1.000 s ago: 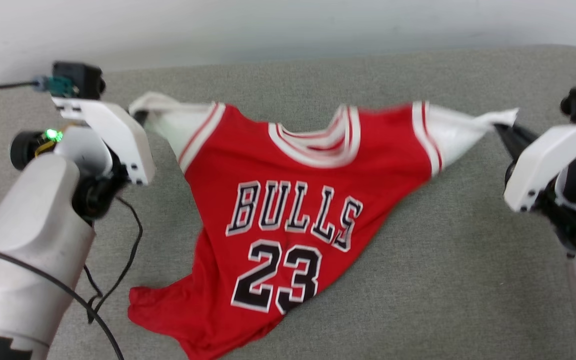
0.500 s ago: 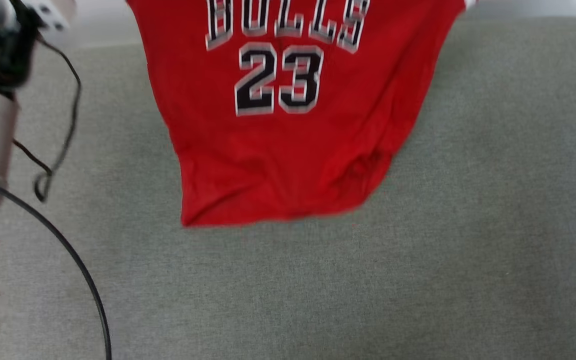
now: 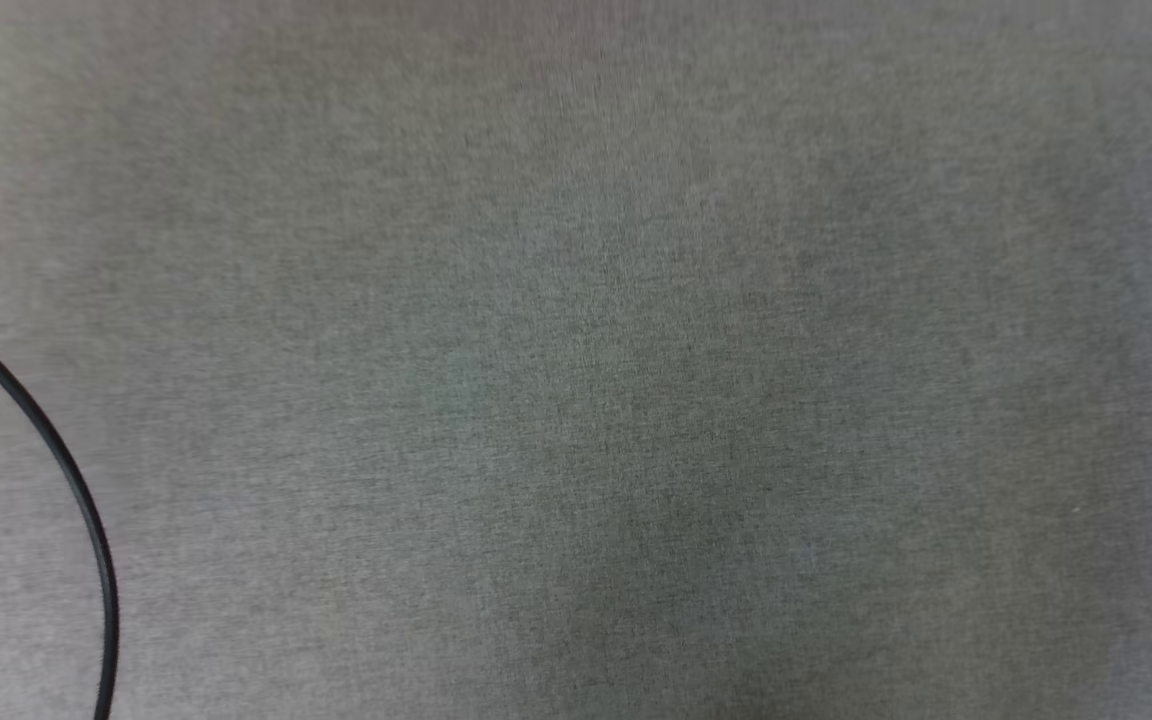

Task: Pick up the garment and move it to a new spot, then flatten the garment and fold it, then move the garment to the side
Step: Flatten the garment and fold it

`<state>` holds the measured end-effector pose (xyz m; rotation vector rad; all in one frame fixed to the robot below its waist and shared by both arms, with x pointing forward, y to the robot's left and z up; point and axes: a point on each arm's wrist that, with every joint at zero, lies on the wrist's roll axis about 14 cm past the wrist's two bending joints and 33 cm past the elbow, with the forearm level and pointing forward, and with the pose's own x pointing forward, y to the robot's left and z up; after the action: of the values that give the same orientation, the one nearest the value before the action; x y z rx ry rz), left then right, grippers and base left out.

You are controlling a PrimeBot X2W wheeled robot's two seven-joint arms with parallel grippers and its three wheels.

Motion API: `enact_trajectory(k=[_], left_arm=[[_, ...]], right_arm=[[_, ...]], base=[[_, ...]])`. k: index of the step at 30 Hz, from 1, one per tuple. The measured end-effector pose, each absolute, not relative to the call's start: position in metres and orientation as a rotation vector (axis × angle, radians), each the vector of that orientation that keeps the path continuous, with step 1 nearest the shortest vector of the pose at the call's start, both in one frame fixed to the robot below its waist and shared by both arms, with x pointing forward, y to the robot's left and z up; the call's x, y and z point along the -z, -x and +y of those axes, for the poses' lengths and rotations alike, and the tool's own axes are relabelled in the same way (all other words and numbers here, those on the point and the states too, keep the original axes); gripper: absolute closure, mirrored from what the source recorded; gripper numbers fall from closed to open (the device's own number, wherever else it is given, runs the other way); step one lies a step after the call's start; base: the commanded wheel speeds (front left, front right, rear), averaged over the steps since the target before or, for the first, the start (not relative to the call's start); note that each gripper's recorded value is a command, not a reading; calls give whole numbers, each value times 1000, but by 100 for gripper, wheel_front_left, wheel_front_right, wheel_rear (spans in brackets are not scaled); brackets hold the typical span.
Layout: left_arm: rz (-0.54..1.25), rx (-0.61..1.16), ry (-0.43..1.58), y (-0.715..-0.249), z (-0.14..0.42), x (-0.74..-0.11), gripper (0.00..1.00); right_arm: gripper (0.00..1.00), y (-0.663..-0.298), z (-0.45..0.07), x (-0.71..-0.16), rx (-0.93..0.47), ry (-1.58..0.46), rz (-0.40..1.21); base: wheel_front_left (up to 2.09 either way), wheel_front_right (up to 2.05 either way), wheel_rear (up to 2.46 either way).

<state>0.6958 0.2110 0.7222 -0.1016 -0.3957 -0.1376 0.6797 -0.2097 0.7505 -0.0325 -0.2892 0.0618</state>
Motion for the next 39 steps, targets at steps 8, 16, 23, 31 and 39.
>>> enact_trajectory(k=[8,16,23,31,39], left_arm=[[-322,149,130,-729,205,-661,100],[-189,144,210,-730,203,-589,100],[-63,114,245,-690,211,-525,100],[83,103,281,-607,210,-466,100],[143,31,320,-500,218,-441,100]], right_arm=[[100,-715,-195,-690,-95,37,-206],[100,-719,-177,-608,-152,30,-45],[100,-682,-172,-531,-187,2,129],[100,-596,-174,-455,-197,-75,320],[100,-501,-183,-418,-165,-172,418]], base=[[0,0,0],[0,0,0],[0,0,0],[0,0,0],[0,0,0]])
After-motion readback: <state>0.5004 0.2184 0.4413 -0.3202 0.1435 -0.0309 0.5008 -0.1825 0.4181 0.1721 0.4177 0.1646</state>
